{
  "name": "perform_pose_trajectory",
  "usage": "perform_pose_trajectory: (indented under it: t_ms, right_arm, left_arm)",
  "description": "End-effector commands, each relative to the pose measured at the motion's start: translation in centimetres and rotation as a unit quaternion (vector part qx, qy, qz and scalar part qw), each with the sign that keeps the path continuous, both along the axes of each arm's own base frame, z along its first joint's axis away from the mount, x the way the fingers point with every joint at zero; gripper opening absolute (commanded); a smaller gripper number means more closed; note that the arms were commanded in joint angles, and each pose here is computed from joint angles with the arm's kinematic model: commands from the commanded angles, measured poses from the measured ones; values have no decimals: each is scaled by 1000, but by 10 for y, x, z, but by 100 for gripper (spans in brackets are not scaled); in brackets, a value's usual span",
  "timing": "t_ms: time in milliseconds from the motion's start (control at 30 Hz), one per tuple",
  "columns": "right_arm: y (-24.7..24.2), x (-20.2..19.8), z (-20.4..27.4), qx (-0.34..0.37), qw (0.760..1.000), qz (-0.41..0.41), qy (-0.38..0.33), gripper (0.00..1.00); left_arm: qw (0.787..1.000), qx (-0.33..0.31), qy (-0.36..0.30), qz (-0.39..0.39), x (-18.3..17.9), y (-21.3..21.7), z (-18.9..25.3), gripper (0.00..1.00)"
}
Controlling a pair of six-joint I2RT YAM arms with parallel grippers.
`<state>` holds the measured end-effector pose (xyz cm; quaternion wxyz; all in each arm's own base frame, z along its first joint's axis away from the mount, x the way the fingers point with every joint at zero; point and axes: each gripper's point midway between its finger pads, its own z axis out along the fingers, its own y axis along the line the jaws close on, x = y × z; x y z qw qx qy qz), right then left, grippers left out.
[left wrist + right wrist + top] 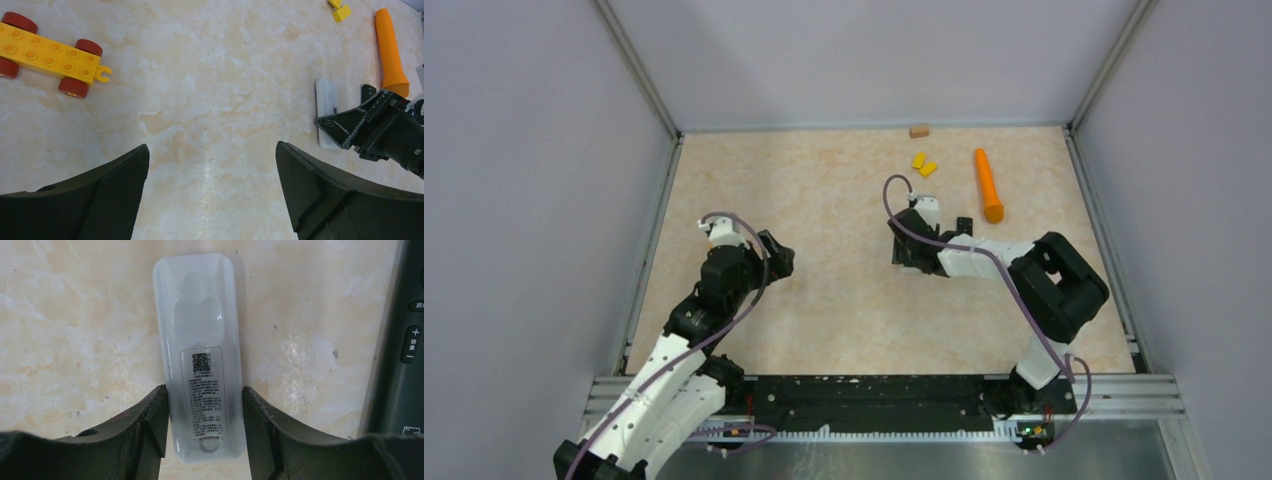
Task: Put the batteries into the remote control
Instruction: Move the remote control to the center of the board, then reset both arms
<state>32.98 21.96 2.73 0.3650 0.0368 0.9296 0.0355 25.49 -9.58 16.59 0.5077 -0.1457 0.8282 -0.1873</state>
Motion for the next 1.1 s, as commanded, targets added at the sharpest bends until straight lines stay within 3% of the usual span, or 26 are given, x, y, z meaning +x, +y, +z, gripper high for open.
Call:
perform_pose_trajectory:
  t_ms: [0,167,233,433,633,800,867,1067]
  right_arm:
    - [-7,27,11,-8,999,-29,-31,43]
    - [0,28,28,7,999,-5,-35,76]
    - [0,25,39,15,999,1,-39,84]
    - [-10,6,91,48,996,22,-77,87]
    - [-77,-30,165,20,986,-21,-167,86]
    - [-144,-70,244,29,950,-71,-302,86]
    - [-172,-90,271,43,931,-106,-347,91]
    - [-231,-136,315,79,892,-187,-404,94]
  left_arm:
    - [999,-7,-21,-27,3,-9,22,99]
    - [999,-5,-18,-36,1,-11,28,99]
    - [999,-4,-14,-41,0,-12,31,99]
    - [998,8,-9,-63,-5,-15,42,99]
    - [999,22,-30,-32,-11,2,70,99]
    - [997,33,-70,-22,-22,15,106,99]
    - [996,39,-81,-16,-30,21,119,99]
    - [991,47,-122,-4,-49,37,152,99]
